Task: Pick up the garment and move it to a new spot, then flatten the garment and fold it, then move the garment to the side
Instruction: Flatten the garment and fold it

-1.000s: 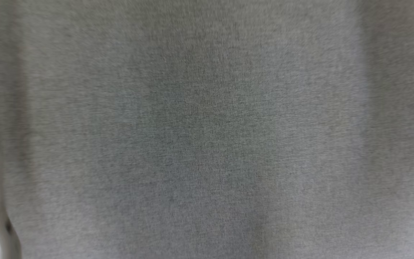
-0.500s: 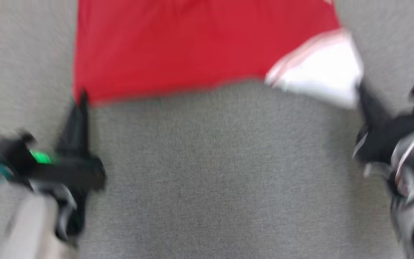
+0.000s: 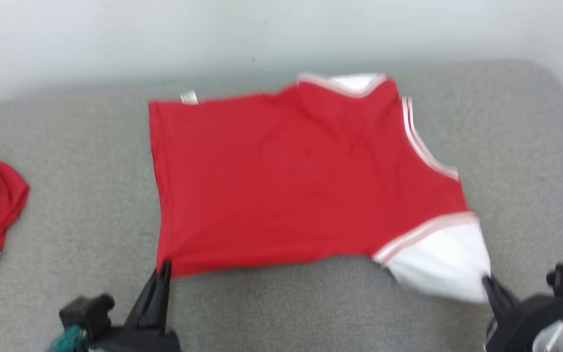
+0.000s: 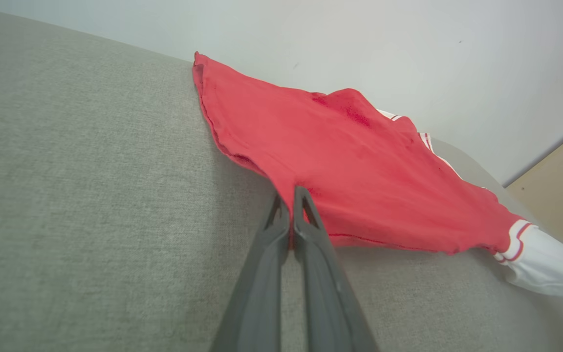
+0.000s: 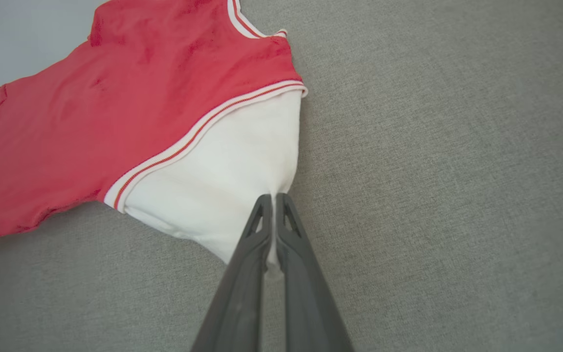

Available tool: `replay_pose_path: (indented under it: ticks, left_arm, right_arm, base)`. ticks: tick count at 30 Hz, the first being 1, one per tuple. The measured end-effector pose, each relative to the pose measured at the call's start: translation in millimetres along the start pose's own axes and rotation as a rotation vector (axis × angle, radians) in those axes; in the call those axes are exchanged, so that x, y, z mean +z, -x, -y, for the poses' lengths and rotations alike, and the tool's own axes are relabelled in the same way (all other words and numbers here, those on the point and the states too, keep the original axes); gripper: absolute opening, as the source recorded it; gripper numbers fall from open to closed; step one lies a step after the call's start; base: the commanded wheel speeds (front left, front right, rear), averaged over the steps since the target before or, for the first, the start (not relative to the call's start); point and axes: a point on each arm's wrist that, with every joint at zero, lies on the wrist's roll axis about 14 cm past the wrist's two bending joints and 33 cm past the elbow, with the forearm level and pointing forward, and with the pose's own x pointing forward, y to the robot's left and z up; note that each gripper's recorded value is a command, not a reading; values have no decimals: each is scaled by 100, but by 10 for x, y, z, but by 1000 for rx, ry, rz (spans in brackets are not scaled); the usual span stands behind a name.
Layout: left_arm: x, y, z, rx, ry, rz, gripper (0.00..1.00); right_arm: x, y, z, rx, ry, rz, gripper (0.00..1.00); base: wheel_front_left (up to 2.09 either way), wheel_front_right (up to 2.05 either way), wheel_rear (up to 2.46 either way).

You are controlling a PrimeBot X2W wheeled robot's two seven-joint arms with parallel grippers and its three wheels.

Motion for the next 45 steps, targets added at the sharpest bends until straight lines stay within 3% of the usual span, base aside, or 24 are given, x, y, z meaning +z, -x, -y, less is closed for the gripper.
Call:
replay_pose_path:
  ticks: [6,16,31,39,45]
  left_arm:
    - [-51,344,-54,57,-8,-32,0]
    - [-187,605,-142,115,-29,-97,0]
    - [-223,755,-148,131,-75,-160,0]
    - [-258,812,-210,157,-90,-191,0]
    - [-286,825,-289,181,-99,-207,0]
  right_arm:
    - [-286,314,77,-3,-47,-68,0]
    - [-502,435,129,-4,-94,-106,0]
    - [-419,417,-56,62,-102,-92,0]
    - [-771,500,-88,66,-75,-276,0]
    - [-863,581,-6,39,-67,-334,0]
  base:
    - [0,0,0]
    - [0,0,0]
    - [0,0,0]
    - [0,0,0]
    - [0,0,0]
